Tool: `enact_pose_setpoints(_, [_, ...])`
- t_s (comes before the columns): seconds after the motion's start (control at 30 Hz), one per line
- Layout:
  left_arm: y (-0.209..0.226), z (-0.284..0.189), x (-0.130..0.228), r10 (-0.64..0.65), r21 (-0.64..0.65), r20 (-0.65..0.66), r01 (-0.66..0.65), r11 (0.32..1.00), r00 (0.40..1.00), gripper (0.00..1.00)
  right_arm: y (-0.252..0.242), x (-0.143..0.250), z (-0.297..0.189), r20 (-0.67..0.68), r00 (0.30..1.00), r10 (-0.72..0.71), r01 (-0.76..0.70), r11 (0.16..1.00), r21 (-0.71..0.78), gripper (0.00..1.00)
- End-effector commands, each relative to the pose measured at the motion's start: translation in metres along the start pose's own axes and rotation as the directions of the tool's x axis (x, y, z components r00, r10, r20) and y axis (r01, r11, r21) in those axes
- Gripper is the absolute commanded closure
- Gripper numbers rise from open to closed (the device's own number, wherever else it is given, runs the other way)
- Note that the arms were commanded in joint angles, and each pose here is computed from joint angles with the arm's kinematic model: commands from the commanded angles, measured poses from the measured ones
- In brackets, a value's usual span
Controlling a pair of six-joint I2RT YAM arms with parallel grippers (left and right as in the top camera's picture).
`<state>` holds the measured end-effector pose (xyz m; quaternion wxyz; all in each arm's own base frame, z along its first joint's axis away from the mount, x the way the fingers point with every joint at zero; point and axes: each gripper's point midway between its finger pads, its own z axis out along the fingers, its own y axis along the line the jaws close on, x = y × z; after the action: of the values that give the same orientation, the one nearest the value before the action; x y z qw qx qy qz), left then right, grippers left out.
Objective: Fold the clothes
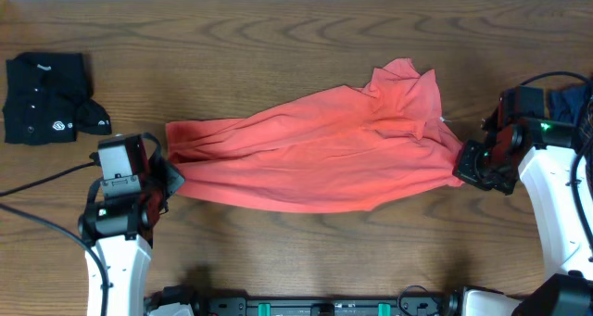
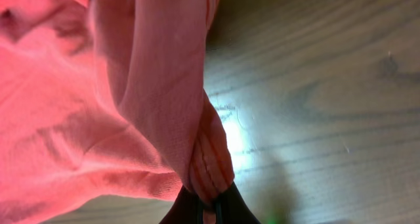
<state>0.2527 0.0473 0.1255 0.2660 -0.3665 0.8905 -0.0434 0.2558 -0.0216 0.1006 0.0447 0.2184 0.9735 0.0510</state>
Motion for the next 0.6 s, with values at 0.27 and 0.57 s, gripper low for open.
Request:
enact_pose_setpoints(0.27, [0.009, 0.013, 0.011, 0.007, -0.066, -0.089, -0.013, 0.998, 0.996, 0.94, 0.003, 0.001, -0.004, 0.0, 0.998, -0.062, 0.062, 0.998, 0.007, 0.99])
enact_pose_setpoints(0.57, [0.009, 0.027, 0.013, 0.006, -0.089, -0.122, -0.017, 0.996, 0.993, 0.94, 0.048, -0.035, -0.03, 0.167, 0.977, -0.135, 0.146, 0.988, -0.051, 0.99])
